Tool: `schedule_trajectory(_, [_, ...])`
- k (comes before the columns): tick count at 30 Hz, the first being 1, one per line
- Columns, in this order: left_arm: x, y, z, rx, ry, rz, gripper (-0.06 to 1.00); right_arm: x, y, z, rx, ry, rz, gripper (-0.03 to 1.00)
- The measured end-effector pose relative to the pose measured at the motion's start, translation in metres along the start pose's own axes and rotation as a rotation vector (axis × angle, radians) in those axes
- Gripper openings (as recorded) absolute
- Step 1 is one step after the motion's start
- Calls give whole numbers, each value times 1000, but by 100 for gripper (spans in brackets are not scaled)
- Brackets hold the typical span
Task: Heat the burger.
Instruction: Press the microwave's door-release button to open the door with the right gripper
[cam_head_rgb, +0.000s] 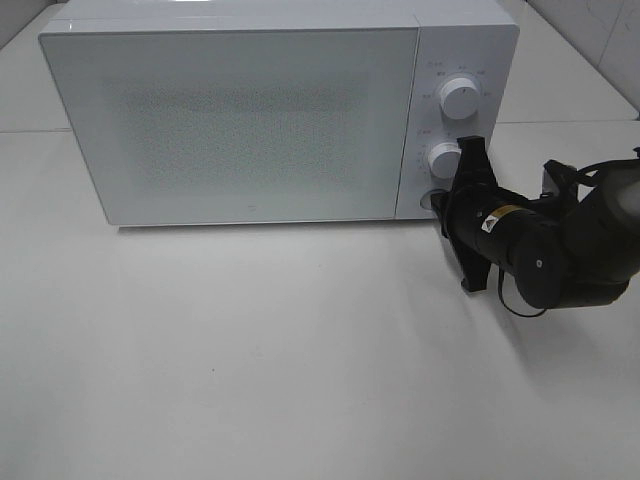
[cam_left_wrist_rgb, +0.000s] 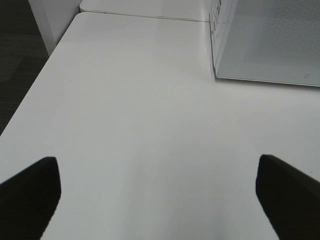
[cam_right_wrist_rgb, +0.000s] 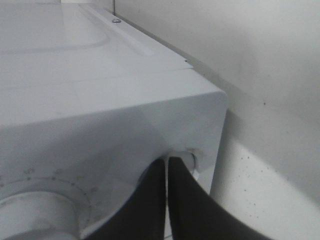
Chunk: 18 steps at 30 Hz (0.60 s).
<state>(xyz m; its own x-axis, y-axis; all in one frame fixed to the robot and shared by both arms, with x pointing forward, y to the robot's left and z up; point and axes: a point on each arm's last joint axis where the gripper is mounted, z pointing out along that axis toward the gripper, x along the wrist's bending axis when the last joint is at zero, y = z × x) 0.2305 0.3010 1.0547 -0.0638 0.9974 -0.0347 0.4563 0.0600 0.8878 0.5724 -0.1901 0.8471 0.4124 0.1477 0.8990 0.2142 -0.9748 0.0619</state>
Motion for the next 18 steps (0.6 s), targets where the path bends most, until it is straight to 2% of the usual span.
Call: schedule_trajectory(18, [0,0,0,0,0,0,98,4,-3,6,-14,14,-8,0])
